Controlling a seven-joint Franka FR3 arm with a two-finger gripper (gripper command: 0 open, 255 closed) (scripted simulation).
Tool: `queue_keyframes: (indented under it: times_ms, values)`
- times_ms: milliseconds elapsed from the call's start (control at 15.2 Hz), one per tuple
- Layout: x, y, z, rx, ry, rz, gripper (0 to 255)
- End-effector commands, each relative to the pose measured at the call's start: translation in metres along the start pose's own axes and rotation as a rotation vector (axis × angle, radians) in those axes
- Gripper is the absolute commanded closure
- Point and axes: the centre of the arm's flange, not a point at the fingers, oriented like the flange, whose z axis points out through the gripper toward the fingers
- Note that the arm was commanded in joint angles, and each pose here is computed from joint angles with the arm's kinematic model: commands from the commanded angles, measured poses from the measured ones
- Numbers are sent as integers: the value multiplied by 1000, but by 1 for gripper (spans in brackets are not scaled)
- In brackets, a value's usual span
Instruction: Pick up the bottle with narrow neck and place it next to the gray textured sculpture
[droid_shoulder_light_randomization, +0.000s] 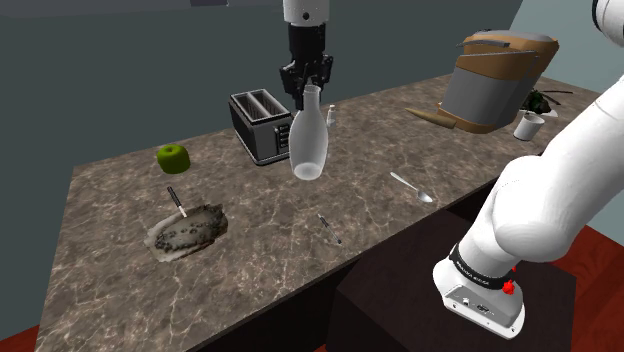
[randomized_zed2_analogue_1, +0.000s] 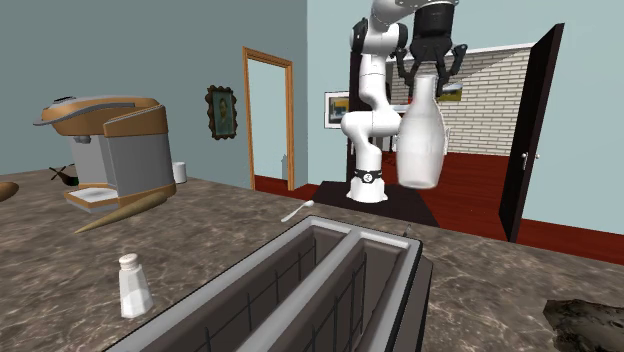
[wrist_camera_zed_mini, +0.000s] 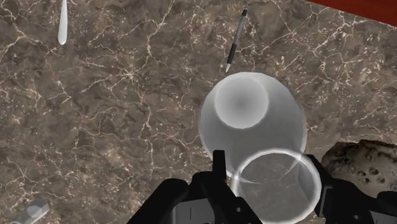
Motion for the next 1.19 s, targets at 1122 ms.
queue_keyframes:
  times_ms: [1122]
  values:
    - [-9, -241, 77, 0, 1, 2, 255]
